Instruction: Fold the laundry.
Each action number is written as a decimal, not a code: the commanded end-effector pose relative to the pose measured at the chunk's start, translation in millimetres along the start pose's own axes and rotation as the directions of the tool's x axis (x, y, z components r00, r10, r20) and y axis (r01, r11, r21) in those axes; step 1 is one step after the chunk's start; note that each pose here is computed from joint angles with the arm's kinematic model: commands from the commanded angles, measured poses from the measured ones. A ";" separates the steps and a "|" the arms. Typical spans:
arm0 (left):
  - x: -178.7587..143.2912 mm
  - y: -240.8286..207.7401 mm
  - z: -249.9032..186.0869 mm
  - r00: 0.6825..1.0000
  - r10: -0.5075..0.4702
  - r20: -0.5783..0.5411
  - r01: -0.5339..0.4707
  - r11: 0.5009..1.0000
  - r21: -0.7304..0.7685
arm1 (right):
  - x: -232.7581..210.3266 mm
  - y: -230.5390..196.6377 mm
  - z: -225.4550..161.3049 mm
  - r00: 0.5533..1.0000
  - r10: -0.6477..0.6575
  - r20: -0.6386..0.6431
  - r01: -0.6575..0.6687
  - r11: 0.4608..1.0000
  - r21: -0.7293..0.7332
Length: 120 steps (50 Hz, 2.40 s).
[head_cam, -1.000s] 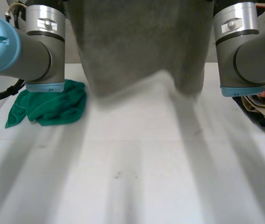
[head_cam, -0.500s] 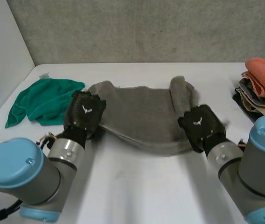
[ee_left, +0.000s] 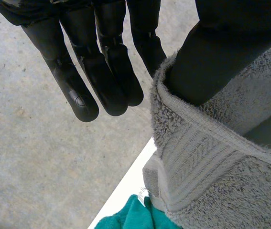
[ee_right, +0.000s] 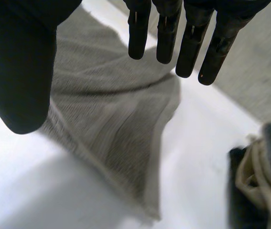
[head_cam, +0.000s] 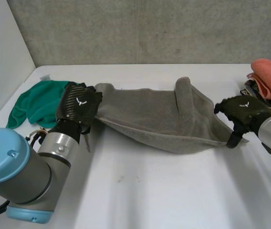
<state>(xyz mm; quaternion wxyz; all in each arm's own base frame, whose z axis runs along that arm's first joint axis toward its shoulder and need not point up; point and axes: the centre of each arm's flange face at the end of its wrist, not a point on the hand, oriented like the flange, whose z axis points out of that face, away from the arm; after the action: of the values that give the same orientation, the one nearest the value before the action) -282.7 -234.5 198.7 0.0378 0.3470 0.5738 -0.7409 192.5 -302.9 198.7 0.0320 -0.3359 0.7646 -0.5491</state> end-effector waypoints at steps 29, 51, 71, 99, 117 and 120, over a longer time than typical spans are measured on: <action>14.6 36.5 4.1 0.996 -0.004 -0.085 -0.010 0.987 -0.163 | 23.3 2.0 20.3 0.998 0.004 -0.067 0.004 0.992 0.125; 25.6 72.8 -13.4 0.990 -0.013 -0.141 -0.035 0.944 -0.327 | 38.7 17.1 0.6 0.973 -0.107 -0.206 0.114 0.993 0.026; -4.7 49.3 -49.2 0.990 0.061 -0.128 -0.108 0.911 -0.399 | 21.5 19.0 -32.2 0.964 -0.249 -0.092 0.237 0.963 -0.126; -13.1 44.7 6.1 0.924 0.344 -0.168 -0.381 0.874 -0.303 | 5.4 15.7 -20.4 0.874 -0.484 -0.040 0.468 0.861 -0.200; -147.6 -109.2 133.3 0.825 0.128 0.550 -0.315 0.912 0.261 | 74.0 -188.1 -2.8 0.703 -0.076 -0.707 0.550 0.689 0.473; -134.8 -93.1 127.2 0.867 0.102 0.487 -0.253 0.934 0.254 | 64.9 -175.3 0.5 0.725 -0.101 -0.682 0.530 0.713 0.458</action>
<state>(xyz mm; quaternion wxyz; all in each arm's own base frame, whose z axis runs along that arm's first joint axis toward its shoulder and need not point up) -285.7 -365.7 377.9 0.2327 0.2167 0.3684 -0.8736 225.7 -373.9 386.4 -0.2218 -0.2356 0.4132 -0.8512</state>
